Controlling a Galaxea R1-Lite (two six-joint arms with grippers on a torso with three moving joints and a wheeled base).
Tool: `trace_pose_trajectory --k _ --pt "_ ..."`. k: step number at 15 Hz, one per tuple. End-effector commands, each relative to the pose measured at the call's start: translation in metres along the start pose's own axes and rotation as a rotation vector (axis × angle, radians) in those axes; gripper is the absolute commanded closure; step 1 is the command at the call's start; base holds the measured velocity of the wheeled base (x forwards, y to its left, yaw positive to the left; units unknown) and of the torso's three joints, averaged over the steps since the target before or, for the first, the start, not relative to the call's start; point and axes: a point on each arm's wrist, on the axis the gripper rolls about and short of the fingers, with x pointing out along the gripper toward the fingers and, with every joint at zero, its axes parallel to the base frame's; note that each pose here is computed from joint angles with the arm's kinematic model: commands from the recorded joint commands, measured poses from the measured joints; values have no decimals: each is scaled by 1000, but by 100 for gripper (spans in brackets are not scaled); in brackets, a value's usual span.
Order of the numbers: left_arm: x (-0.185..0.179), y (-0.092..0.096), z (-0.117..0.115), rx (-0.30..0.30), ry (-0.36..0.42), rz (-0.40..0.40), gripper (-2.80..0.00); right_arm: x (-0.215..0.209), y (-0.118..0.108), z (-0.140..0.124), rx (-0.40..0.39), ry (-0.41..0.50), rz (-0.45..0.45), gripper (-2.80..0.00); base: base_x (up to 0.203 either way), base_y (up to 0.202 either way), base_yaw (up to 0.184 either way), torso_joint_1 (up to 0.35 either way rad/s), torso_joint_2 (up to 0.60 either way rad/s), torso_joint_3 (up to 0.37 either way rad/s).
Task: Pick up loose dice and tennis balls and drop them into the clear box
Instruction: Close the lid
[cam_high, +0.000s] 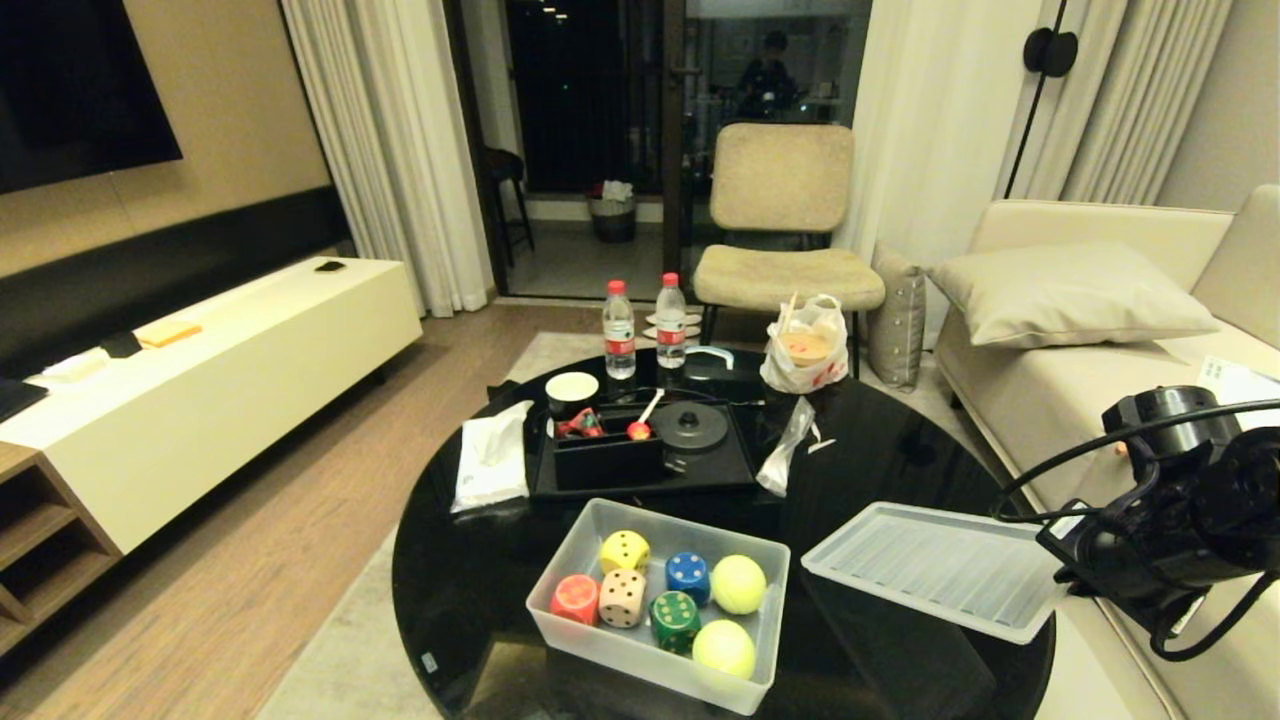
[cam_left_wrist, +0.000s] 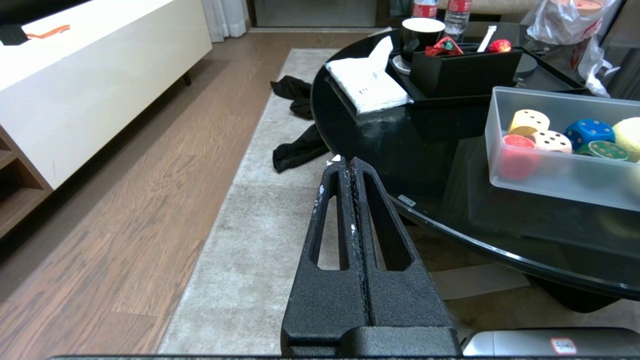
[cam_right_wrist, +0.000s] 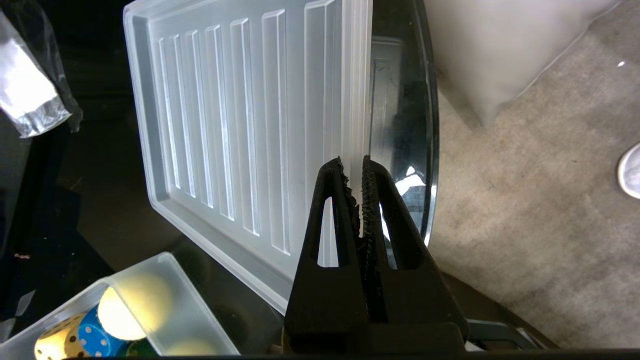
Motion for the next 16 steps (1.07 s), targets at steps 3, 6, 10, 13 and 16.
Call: trace_pose_trajectory --k 3,6,10,13,16 --pt "0 0 0 -1 3 0 0 2 -1 -2 4 13 -2 0 0 0 0 0 0 0" --pt "0 0 0 -1 3 0 0 1 0 -1 3 9 1 0 0 0 0 0 0 0" --pt "0 0 0 -1 3 0 0 9 -1 -4 -1 32 -16 0 0 0 0 0 0 0" --pt "0 0 0 -1 3 0 0 30 -3 -8 -6 81 -60 0 0 0 0 0 0 0" --pt "0 0 0 -1 1 0 0 48 -6 -12 -13 119 -100 0 0 0 0 0 0 0"
